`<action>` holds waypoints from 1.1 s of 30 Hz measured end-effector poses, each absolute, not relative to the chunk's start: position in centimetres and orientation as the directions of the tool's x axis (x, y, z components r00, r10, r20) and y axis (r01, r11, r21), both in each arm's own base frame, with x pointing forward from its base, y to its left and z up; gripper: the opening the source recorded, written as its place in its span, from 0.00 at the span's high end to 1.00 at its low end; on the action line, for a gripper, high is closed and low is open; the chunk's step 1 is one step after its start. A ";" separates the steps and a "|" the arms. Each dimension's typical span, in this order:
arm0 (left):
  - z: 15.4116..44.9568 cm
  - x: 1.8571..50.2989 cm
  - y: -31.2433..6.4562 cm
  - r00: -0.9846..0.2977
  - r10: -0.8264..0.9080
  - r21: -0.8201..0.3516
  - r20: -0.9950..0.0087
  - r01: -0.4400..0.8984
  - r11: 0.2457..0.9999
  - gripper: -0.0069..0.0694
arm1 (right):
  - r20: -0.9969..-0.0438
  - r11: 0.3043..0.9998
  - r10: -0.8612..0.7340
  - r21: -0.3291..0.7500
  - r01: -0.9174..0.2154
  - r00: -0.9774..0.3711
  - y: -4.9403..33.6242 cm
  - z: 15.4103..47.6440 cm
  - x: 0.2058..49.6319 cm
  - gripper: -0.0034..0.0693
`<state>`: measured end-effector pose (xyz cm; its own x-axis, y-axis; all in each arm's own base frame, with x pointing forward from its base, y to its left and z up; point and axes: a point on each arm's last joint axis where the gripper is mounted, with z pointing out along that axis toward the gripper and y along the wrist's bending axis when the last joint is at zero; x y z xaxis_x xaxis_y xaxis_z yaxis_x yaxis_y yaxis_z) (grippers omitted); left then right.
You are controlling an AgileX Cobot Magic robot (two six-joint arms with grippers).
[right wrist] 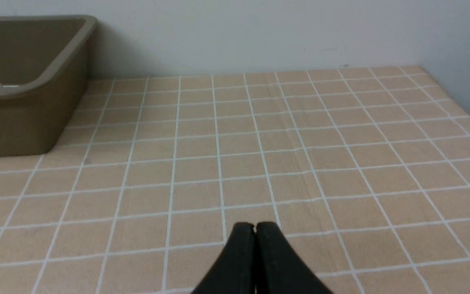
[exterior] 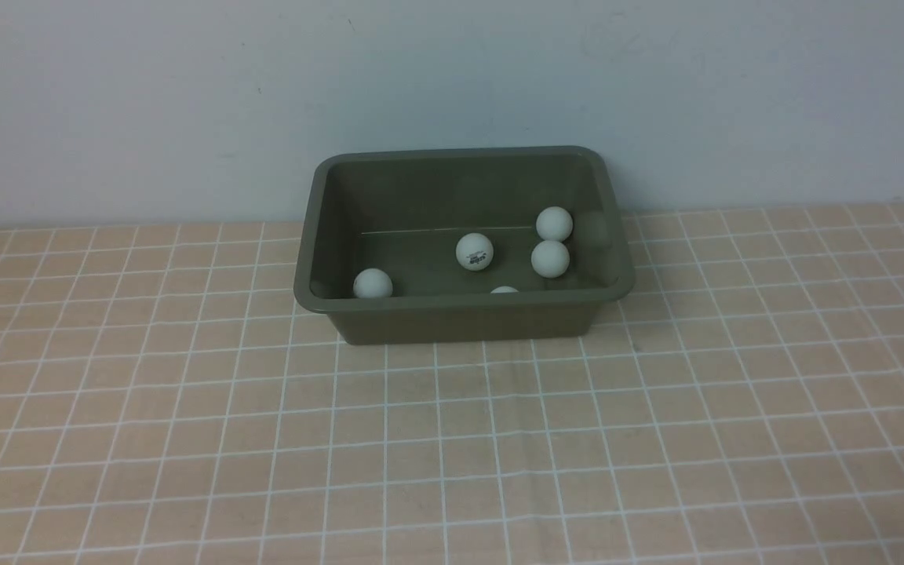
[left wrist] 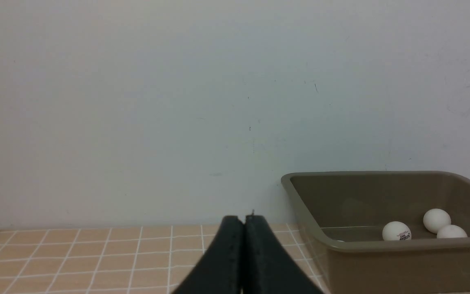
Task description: Put the table tennis balls into the box on the light coffee tablecloth.
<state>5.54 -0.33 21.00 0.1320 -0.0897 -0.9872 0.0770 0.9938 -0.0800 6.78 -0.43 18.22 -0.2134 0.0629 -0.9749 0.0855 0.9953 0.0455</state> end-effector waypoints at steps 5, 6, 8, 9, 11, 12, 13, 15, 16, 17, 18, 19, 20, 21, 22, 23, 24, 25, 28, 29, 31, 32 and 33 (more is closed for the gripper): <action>21.0 5.5 -0.3 0.132 -0.090 -0.080 -0.987 0.077 0.994 0.99 | -0.947 0.956 0.284 0.268 0.121 -0.148 -0.4 18.6 6.9 0.98; 21.0 5.5 -0.3 0.132 -0.090 -0.080 -0.987 0.077 0.994 0.99 | -0.936 0.944 0.323 0.306 0.124 -0.141 -0.4 18.6 6.9 0.98; 21.0 5.5 -0.3 0.132 -0.090 -0.080 -0.987 0.077 0.994 0.99 | -0.919 0.926 0.370 0.354 0.128 -0.134 -0.4 18.6 6.9 0.98; 21.0 5.5 -0.3 0.132 -0.090 -0.080 -0.987 0.077 0.994 0.99 | -0.908 0.914 0.399 0.384 0.130 -0.130 -0.4 18.6 6.9 0.98; 21.0 5.5 -0.3 0.132 -0.090 -0.080 -0.987 0.077 0.994 0.99 | -0.894 0.900 0.431 0.416 0.132 -0.125 -0.4 18.7 6.9 0.98; 21.0 5.5 -0.3 0.132 -0.090 -0.080 -0.987 0.077 0.994 0.99 | -0.889 0.895 0.441 0.425 0.132 -0.123 -0.4 18.7 6.9 0.98; 21.0 5.5 -0.3 0.132 -0.090 -0.080 -0.987 0.077 0.994 0.99 | -0.884 0.890 0.451 0.435 0.133 -0.122 -0.4 18.7 6.9 0.98; 21.0 5.5 -0.3 0.132 -0.090 -0.080 -0.987 0.077 0.994 0.99 | -0.882 0.888 0.455 0.440 0.133 -0.121 -0.3 18.7 6.9 0.98; 21.0 5.5 -0.3 0.132 -0.090 -0.080 -0.987 0.077 0.994 0.99 | -0.882 0.888 0.456 0.441 0.133 -0.120 -0.3 18.7 6.9 0.98; 21.0 5.5 -0.3 0.132 -0.090 -0.080 -0.987 0.077 0.994 0.99 | -0.882 0.888 0.456 0.441 0.133 -0.120 -0.4 18.7 6.9 0.98; 21.0 5.5 -0.3 0.132 -0.090 -0.080 -0.987 0.077 0.994 0.99 | -0.881 0.887 0.458 0.443 0.133 -0.119 -0.4 18.7 6.9 0.98; 21.0 5.5 -0.3 0.132 -0.090 -0.080 -0.987 0.077 0.994 0.99 | -0.881 0.886 0.459 0.444 0.133 -0.119 -0.4 18.7 6.9 0.98; 21.0 5.5 -0.3 0.132 -0.090 -0.080 -0.987 0.077 0.994 0.99 | -0.881 0.886 0.459 0.444 0.133 -0.119 -0.4 18.7 6.9 0.98; 21.0 5.5 -0.3 0.132 -0.090 -0.080 -0.987 0.077 0.994 0.99 | -0.881 0.886 0.459 0.444 0.133 -0.119 -0.4 18.7 6.9 0.98; 21.0 5.5 -0.3 0.132 -0.090 -0.080 -0.987 0.077 0.994 0.99 | -0.881 0.886 0.459 0.444 0.133 -0.119 -0.4 18.7 6.9 0.98; 21.0 5.5 -0.3 0.132 -0.090 -0.080 -0.987 0.077 0.994 0.99 | -0.881 0.886 0.459 0.444 0.133 -0.119 -0.4 18.7 6.9 0.98; 21.0 5.5 -0.3 0.132 -0.090 -0.080 -0.987 0.077 0.994 0.99 | -0.881 0.886 0.459 0.444 0.133 -0.119 -0.4 18.7 6.9 0.98; 21.0 5.5 -0.3 0.132 -0.090 -0.080 -0.987 0.077 0.994 0.99 | -0.881 0.886 0.459 0.444 0.133 -0.119 -0.4 18.7 6.9 0.98; 21.0 5.5 -0.3 0.132 -0.090 -0.080 -0.987 0.077 0.994 0.99 | -0.878 0.884 0.463 0.448 0.134 -0.118 -0.3 18.7 6.9 0.98; 21.0 5.5 -0.3 0.132 -0.090 -0.080 -0.987 0.077 0.994 0.99 | -0.876 0.882 0.467 0.452 0.134 -0.118 -0.3 18.7 6.9 0.98; 21.0 5.5 -0.3 0.132 -0.090 -0.080 -0.987 0.077 0.994 0.99 | -0.874 0.880 0.471 0.456 0.134 -0.117 -0.3 18.7 6.9 0.98; 21.0 5.5 -0.3 0.132 -0.090 -0.080 -0.987 0.077 0.994 0.99 | -0.874 0.880 0.471 0.456 0.134 -0.117 -0.3 18.7 6.9 0.98; 21.0 5.5 -0.3 0.132 -0.090 -0.080 -0.987 0.077 0.994 0.99 | -0.874 0.880 0.471 0.456 0.134 -0.116 -0.3 18.7 6.9 0.98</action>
<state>5.54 -0.33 21.00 0.1320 -0.0897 -0.9872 0.0770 0.9938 -0.0800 6.88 -0.35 18.69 -0.1160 0.4714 -0.8743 0.1342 0.8796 0.4564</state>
